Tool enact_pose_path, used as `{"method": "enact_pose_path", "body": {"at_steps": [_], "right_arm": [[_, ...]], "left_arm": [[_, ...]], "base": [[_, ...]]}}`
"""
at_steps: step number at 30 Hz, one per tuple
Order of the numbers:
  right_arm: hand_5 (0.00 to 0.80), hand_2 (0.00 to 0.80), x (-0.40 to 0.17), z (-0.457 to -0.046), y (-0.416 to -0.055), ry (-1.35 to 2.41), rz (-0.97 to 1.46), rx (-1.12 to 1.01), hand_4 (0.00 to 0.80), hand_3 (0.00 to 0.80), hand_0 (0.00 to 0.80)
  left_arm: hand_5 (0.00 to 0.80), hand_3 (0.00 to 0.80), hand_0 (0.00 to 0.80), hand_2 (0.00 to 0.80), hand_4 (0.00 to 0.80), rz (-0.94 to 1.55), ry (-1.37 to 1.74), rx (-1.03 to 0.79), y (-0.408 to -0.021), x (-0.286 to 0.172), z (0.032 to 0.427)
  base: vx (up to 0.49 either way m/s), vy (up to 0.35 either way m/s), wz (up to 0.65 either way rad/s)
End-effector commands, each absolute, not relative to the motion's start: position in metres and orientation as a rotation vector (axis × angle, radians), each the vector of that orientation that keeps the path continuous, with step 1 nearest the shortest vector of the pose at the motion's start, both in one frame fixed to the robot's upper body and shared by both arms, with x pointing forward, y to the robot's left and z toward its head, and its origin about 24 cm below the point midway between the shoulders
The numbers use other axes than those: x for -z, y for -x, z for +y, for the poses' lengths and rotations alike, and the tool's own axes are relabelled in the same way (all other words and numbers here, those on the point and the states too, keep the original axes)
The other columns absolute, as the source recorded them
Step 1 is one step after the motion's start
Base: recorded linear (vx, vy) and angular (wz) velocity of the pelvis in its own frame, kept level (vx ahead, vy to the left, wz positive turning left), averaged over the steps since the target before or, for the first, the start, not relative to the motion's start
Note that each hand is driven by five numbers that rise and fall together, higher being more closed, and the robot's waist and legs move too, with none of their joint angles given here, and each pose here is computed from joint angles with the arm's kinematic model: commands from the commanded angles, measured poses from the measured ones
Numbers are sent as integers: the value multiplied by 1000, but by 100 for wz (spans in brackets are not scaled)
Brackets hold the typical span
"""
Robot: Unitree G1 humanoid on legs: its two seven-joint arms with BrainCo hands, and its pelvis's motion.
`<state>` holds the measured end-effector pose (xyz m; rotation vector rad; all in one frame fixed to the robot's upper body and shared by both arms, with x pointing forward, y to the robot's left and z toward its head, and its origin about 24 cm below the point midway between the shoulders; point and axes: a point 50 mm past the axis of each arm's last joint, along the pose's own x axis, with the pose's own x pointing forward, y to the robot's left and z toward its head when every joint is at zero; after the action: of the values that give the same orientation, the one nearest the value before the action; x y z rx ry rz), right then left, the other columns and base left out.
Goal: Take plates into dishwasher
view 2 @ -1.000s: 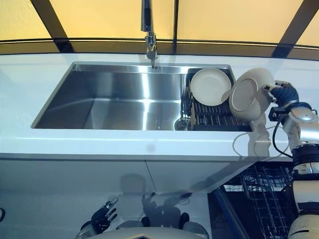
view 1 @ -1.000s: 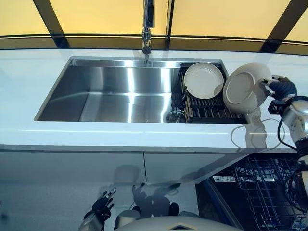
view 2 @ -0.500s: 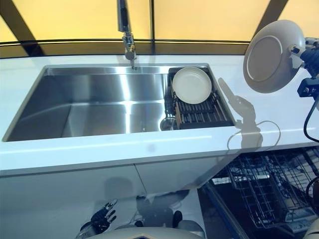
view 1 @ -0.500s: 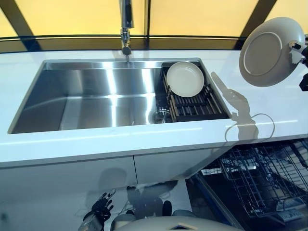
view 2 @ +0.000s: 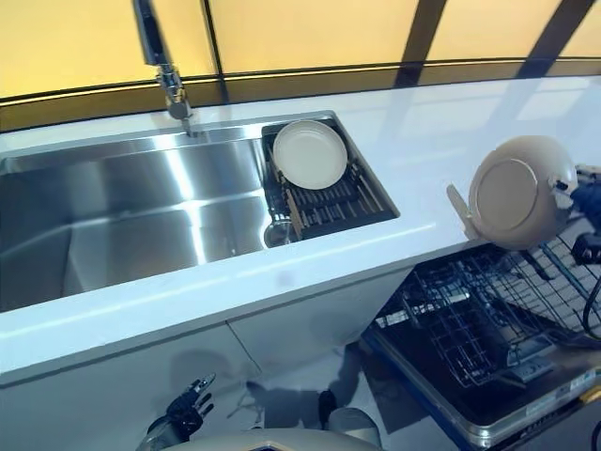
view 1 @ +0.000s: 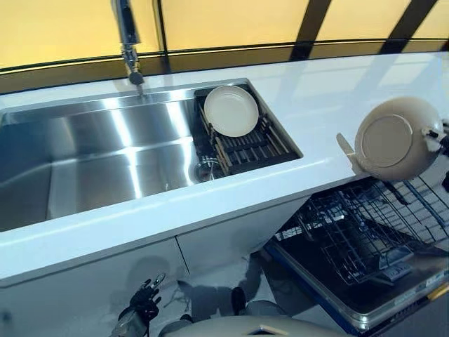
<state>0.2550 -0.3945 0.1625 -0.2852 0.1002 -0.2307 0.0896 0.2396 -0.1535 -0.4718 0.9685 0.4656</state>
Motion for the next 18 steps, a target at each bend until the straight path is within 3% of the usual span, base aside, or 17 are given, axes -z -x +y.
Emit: {"method": "enact_pose_path", "body": {"at_steps": [1, 18], "right_arm": [[800, 800, -165, -389, -255, 317, 21, 222, 800, 800, 800], [800, 800, -103, -391, -233, 454, 218, 258, 800, 800, 800]], "left_arm": [[0, 0, 0, 0, 0, 917, 470, -508, -103, 150, 248], [0, 0, 0, 0, 0, 893, 472, -506, -112, 147, 246]], "base": [[-13, -26, -12], [6, -15, -4]]}}
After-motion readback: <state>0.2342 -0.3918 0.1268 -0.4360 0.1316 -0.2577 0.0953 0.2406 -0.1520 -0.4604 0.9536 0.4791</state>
